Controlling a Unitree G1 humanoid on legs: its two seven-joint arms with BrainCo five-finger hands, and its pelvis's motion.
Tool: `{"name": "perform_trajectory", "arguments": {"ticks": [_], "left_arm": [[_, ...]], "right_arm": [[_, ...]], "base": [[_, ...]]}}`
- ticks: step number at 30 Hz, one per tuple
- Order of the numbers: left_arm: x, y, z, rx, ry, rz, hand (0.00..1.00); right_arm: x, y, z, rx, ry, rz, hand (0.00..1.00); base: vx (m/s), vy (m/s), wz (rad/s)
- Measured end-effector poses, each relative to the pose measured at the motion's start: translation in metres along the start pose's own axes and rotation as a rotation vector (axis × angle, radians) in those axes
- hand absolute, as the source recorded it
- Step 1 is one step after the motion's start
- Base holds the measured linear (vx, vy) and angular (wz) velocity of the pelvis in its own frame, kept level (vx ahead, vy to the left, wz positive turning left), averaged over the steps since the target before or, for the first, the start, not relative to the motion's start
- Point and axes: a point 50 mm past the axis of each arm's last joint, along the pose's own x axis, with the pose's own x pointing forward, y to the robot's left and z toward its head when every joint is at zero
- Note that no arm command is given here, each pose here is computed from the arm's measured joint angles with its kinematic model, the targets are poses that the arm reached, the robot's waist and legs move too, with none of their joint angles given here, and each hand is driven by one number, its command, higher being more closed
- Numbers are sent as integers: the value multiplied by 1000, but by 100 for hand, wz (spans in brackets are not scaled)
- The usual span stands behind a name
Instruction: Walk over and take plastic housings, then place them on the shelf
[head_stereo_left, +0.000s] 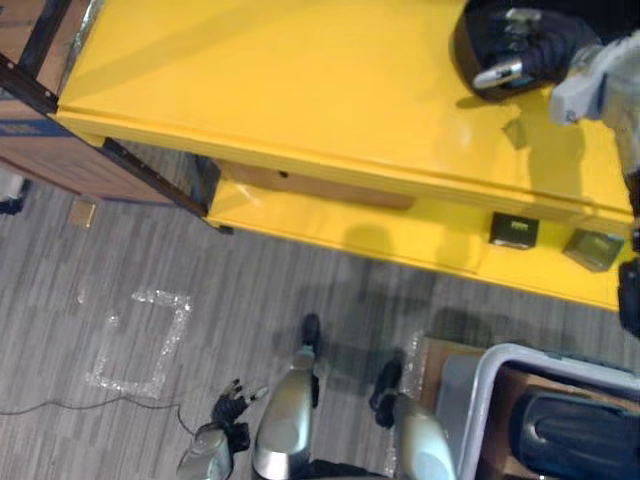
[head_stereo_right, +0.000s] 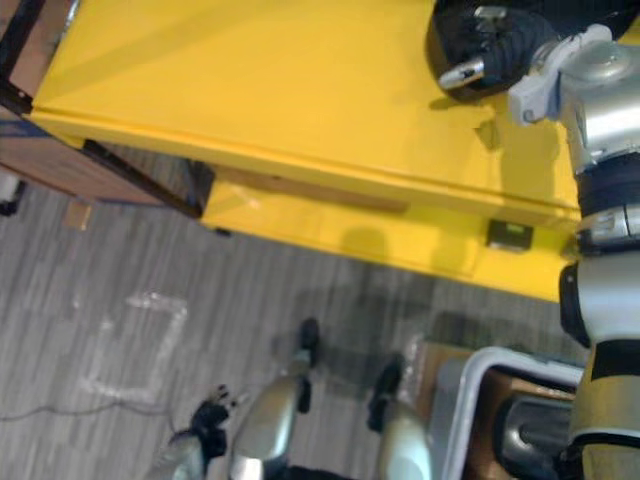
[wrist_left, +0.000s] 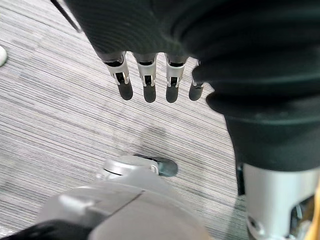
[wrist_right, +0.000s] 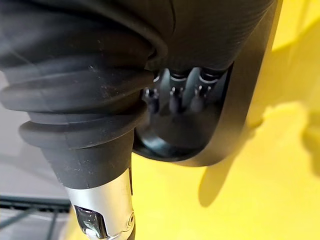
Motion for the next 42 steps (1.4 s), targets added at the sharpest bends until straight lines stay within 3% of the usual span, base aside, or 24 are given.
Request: {"name": "perform_trajectory", "arguments": {"ticks": [15, 26, 32, 38, 42], "left_arm": [[-5, 30, 1, -22, -17, 110, 0], [-5, 31, 2, -22, -19, 118, 0], [-5, 30, 2, -19, -20, 114, 0], [-5, 29, 2, -19, -25, 112, 0], [-9, 33, -5, -21, -19, 124, 0]], "right_arm": [[-28, -37, -24, -472, 311, -125, 0], [-45, -54, -35, -617, 469, -125, 0], [-41, -53, -7, -598, 238, -322, 0], [-62, -44, 54, -522, -172, -588, 0], [-72, -29, 35, -502, -227, -606, 0]], "base": [[19, -6, -4], [0, -2, -1], [10, -10, -4], [12, -7, -2], [10, 1, 0]]}}
